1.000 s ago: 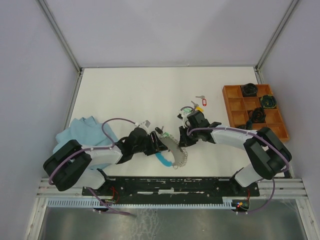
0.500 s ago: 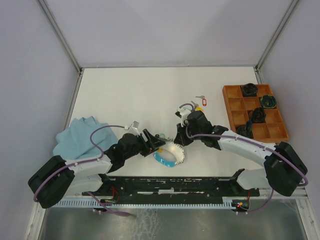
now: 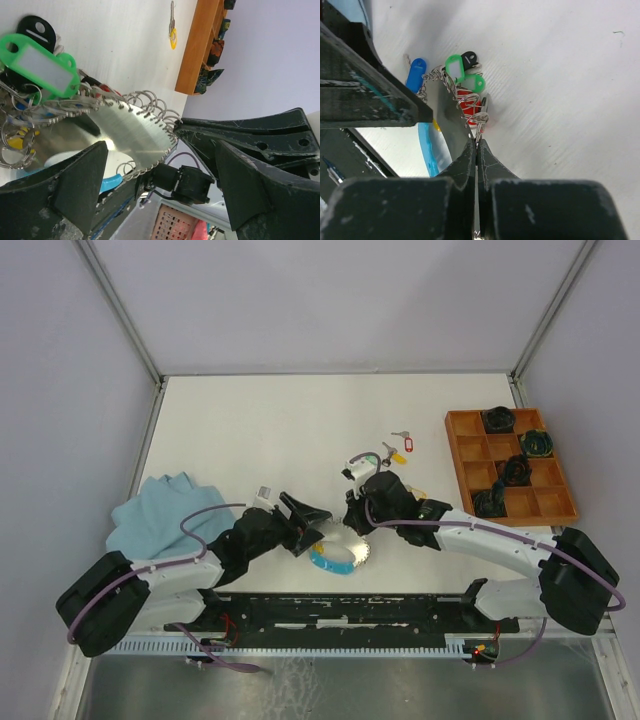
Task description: Put the keys on the keyring
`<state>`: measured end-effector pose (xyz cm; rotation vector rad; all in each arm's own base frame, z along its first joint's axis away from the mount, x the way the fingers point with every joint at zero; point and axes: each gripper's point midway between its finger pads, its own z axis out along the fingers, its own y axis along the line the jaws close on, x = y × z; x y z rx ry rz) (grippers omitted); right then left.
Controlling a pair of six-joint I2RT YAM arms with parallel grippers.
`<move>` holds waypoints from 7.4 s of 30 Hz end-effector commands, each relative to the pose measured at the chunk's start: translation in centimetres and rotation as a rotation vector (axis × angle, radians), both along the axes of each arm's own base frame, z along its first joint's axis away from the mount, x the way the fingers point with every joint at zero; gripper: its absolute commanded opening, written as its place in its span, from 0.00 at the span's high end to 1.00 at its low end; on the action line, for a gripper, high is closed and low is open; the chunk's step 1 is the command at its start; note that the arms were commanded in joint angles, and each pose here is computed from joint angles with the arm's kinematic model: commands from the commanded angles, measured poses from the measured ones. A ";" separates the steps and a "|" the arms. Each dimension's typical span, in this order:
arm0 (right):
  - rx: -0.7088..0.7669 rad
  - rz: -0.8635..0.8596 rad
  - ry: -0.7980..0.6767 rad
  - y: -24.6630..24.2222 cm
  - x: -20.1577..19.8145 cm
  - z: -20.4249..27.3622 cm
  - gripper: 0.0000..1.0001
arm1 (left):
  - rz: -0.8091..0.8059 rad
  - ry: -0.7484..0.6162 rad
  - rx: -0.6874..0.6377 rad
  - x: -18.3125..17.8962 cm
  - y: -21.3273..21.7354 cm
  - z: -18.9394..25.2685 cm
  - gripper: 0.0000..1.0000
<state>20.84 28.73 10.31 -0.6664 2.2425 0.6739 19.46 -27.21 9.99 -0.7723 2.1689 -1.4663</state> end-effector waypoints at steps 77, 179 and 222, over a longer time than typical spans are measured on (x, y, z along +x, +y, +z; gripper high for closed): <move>0.260 0.136 -0.247 3.0 -0.9 8.3 1.00 | 0.292 0.254 -0.196 4.4 -1.8 1.6 0.33; 0.377 0.164 -0.295 8.6 1.8 5.9 0.70 | 0.296 -0.641 0.638 8.5 3.0 12.2 0.97; 0.086 0.136 -0.039 4.5 0.7 3.0 0.99 | 0.185 -0.559 0.671 5.7 5.0 5.4 0.15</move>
